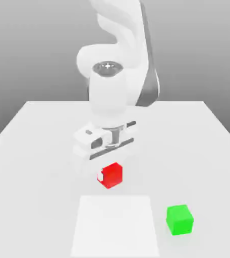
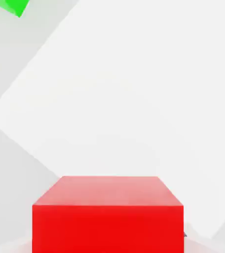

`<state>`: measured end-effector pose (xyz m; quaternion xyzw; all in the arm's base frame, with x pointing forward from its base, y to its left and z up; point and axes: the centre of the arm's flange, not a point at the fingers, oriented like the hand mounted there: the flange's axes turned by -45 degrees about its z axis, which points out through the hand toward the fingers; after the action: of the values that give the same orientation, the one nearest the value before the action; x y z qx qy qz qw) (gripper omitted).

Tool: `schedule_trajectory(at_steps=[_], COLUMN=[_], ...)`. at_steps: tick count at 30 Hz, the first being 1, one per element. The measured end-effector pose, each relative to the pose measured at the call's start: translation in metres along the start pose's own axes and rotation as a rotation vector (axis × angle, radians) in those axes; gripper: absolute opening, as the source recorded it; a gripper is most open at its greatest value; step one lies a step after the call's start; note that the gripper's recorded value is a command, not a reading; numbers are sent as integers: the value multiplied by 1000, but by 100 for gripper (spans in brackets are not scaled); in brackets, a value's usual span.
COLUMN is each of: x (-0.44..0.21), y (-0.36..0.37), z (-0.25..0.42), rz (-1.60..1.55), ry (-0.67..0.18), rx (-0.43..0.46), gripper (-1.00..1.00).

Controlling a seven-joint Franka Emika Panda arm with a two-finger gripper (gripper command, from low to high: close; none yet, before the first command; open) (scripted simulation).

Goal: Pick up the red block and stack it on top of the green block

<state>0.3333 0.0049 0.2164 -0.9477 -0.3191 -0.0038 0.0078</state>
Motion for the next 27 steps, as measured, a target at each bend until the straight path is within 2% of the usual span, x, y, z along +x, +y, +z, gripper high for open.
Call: schedule_trajectory(at_steps=[10, 19, 24, 25, 27], x=[84, 147, 152, 151, 151], y=[-40, -87, -86, -86, -86], z=[-16, -26, 23, 32, 32], rz=[106, 215, 239, 239, 239], ry=[7, -9, -11, -11, -11], rx=[19, -8, -14, -14, -14], gripper=[-100, -100, -100, 100, 100])
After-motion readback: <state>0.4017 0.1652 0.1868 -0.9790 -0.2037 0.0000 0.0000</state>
